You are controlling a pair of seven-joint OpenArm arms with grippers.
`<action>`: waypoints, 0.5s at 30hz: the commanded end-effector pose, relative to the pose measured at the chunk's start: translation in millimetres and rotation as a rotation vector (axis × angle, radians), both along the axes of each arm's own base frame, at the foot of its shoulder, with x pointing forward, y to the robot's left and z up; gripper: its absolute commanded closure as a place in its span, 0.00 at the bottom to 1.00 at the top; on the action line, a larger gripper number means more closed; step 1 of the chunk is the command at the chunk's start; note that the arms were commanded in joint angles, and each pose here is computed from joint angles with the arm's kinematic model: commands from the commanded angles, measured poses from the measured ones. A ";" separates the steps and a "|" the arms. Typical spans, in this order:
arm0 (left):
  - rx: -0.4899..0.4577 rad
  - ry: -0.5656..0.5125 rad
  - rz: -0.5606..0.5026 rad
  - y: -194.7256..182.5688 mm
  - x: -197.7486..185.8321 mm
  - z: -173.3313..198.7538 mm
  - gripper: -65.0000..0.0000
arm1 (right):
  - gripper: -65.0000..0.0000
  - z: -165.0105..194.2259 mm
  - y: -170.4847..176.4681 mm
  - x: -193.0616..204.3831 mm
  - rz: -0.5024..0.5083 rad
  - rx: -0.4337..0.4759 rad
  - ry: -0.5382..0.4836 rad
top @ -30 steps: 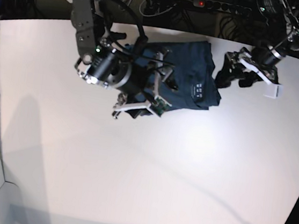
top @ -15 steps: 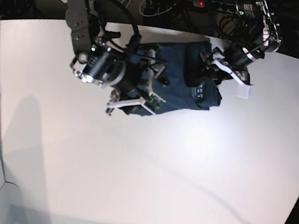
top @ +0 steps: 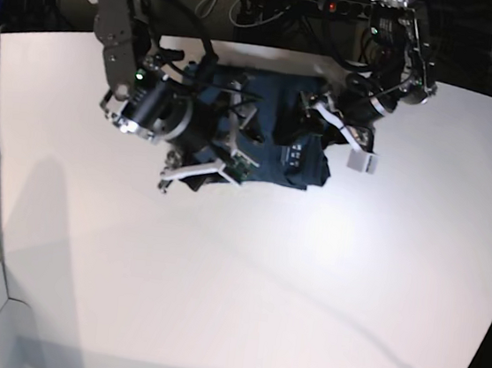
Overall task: Layout the t-shirt on the table in an organized manner, then fold the t-shirt properly
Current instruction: 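Press and square the folded bundle with both grippers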
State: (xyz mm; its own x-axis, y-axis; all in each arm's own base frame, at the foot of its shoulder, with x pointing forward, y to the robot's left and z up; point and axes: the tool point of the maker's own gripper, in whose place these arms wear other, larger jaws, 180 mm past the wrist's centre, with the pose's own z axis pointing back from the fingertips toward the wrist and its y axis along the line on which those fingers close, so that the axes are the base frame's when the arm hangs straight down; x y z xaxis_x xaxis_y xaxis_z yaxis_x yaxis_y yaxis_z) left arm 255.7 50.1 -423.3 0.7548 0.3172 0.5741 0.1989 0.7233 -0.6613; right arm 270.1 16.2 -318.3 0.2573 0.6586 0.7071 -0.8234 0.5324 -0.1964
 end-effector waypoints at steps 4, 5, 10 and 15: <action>0.099 -0.006 -0.087 0.4 14.2 0.6 0.87 | 0.42 19.5 -38.3 27.3 -0.138 0.030 -0.062; 0.125 -0.015 -0.109 -1.6 18.6 1.6 1.00 | 0.42 21.1 -52.2 33.3 -0.182 0.026 -0.069; 0.272 -0.025 -0.231 -14.8 40.9 -5.6 0.96 | 0.42 28.2 -120.4 48.1 -0.366 -0.013 -0.102; 0.352 -0.070 -0.337 -28.1 72.1 0.1 1.00 | 0.42 33.4 -193.6 49.2 -0.560 -0.060 -0.123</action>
